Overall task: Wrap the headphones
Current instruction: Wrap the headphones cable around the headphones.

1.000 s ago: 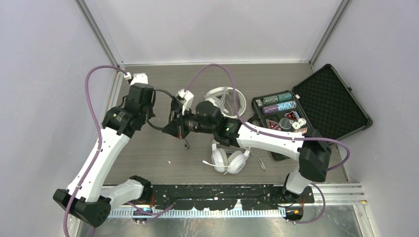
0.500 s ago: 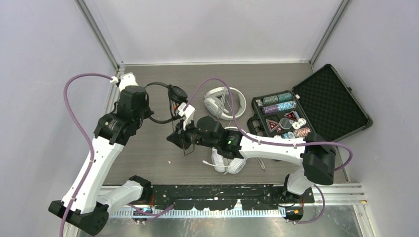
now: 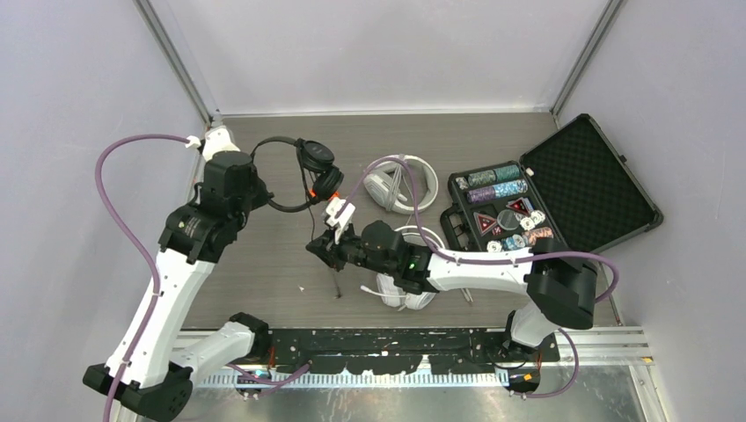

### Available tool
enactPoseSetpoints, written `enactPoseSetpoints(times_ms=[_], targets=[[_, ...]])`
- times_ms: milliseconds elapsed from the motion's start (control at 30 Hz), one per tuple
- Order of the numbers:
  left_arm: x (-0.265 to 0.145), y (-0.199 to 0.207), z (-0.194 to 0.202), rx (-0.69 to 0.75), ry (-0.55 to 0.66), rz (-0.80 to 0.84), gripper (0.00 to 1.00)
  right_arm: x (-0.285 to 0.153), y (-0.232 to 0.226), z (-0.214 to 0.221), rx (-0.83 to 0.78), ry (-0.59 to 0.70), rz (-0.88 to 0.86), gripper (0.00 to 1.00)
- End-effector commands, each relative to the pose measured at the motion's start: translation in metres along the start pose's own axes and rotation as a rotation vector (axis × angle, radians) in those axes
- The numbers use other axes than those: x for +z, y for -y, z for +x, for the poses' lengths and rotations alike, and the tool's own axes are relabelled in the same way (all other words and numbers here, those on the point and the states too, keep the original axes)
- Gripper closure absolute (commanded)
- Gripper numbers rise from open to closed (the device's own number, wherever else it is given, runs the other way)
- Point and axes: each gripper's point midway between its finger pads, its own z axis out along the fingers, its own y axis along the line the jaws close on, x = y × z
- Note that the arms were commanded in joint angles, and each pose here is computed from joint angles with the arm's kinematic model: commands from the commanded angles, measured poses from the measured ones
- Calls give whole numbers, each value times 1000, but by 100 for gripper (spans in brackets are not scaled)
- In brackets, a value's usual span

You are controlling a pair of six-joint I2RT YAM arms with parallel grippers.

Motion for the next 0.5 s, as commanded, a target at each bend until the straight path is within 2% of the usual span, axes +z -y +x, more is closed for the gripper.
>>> enactPoseSetpoints(times_ms=[0, 167, 267, 467], targets=[[-20, 19, -41, -119, 115, 93, 100, 4, -1, -24, -119, 170, -22, 83], [-27, 20, -46, -128, 122, 111, 100, 12, 15, -10, -189, 202, 40, 82], [-31, 21, -49, -139, 128, 122, 100, 18, 20, -6, -218, 231, 59, 78], [-38, 23, -55, -142, 132, 138, 100, 19, 40, -16, -233, 314, 128, 57]])
